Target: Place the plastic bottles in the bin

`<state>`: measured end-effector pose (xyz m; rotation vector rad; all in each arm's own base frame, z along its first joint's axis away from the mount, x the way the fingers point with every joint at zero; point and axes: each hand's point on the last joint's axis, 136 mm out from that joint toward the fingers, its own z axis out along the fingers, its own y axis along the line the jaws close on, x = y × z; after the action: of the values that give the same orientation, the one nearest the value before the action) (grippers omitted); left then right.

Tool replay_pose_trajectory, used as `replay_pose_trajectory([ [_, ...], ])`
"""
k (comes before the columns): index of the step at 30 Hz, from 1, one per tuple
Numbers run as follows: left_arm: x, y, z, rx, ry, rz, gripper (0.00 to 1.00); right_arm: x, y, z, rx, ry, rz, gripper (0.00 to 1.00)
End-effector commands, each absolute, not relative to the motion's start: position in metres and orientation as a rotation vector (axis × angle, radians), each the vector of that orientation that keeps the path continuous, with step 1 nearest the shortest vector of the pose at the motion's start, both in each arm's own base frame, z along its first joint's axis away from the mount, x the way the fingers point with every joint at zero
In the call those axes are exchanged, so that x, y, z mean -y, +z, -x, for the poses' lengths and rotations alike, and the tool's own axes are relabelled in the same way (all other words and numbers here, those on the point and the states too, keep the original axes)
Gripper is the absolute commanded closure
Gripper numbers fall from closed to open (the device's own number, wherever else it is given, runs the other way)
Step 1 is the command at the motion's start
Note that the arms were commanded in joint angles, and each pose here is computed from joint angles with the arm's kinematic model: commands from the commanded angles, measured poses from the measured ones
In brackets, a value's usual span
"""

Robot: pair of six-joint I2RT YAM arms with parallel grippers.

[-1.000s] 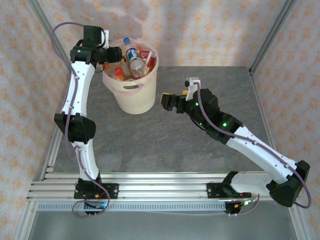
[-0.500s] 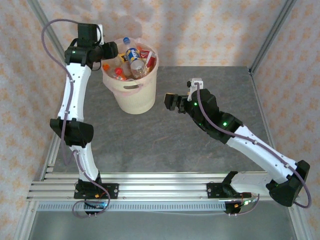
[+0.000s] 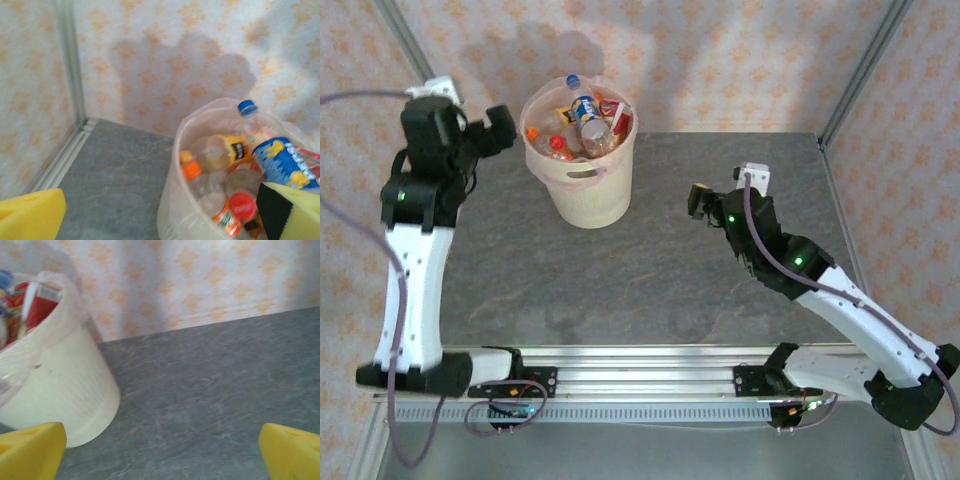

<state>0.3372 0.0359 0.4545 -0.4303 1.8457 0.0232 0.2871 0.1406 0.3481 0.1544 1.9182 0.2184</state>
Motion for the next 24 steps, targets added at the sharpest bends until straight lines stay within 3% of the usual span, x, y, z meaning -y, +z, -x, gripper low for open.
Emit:
replay_pose_trajectory([
  [1, -0.059, 0.43, -0.31, -1.774, 0.077, 0.603, 0.0, -0.099, 0.333, -0.276, -1.918, 0.028, -0.255, 0.01],
  [12, -0.079, 0.293, -0.222, -1.762, 0.107, 0.853, 0.0, -0.039, 0.305, -0.244, -1.868, -0.138, -0.398, 0.01],
  [24, -0.078, 0.194, -0.231, -1.776, 0.1, 0.862, 0.0, 0.007, 0.271, -0.233, -1.777, -0.349, -0.519, 0.01],
])
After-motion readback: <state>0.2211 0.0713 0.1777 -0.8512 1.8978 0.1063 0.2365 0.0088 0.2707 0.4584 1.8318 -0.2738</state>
